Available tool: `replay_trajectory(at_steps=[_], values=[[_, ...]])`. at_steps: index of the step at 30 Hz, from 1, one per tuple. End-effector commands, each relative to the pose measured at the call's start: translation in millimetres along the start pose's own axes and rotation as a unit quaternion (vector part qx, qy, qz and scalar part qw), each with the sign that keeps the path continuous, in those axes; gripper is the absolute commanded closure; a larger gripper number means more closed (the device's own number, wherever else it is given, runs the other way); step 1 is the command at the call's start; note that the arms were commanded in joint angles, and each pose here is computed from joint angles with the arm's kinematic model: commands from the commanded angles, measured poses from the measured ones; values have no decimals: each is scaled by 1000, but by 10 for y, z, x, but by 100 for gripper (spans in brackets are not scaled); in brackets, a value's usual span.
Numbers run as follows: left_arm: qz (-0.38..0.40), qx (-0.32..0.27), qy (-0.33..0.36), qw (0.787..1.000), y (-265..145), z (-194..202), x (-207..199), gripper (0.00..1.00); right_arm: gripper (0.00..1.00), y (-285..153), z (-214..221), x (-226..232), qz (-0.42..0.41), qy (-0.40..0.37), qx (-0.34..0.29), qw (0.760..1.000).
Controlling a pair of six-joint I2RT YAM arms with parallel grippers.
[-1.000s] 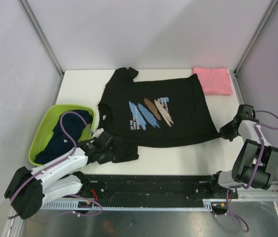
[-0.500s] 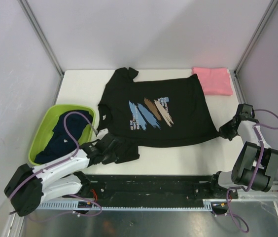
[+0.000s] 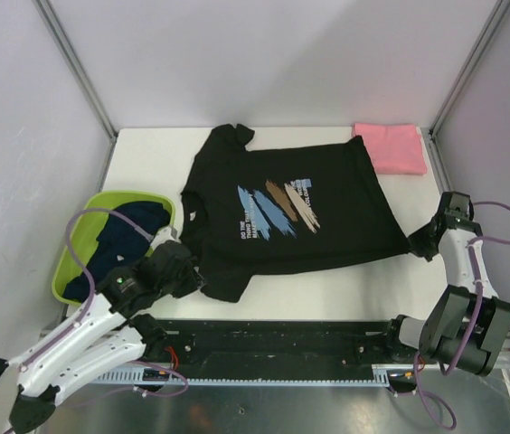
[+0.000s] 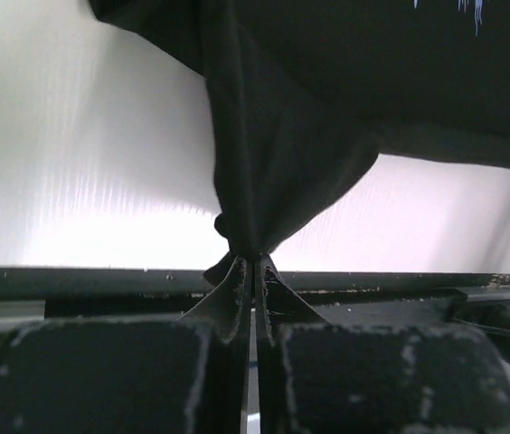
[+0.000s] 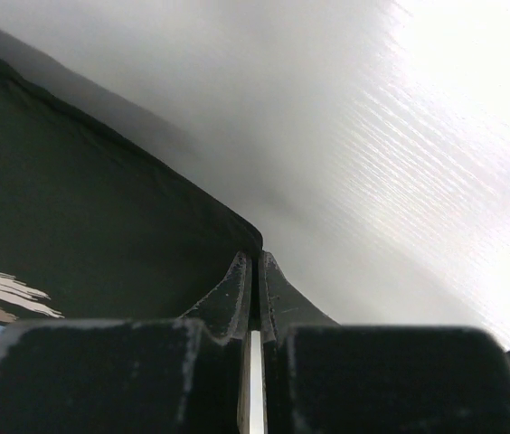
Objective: Fold and stack the t-shirts
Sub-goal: Grap the side of the flattened tshirt closest away from the robot with both arms
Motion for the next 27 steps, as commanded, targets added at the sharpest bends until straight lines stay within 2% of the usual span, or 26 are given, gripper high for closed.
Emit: replay_trajectory(at_steps=[1,9,14,22,27], values=[[-21,14,-43,999,-270,54,128,100,100,-146,-93,-110,23,19,-36,999],[-17,22,-103,994,-442,158,235,100,100,-120,0,-317,53,40,-39,997],[-8,19,-98,995,-488,115,191,100,100,-124,19,-297,38,41,-43,998],[-59,-67,-12,996,-463,-593,-121,100,100,-14,6,38,-23,10,-44,999],[-86,-93,-7,992,-233,-1043,-199,100,100,63,1,286,-39,-18,-53,998]])
Point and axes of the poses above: each gripper's point midway between its finger pads, its own y axis out along the fingers, its own x axis along the line the jaws close on, z = x × y, the point moved 4 cm from there along -y, back along the fingers, and after that the axes turned 11 degrees about y, right-handed, at the moved point
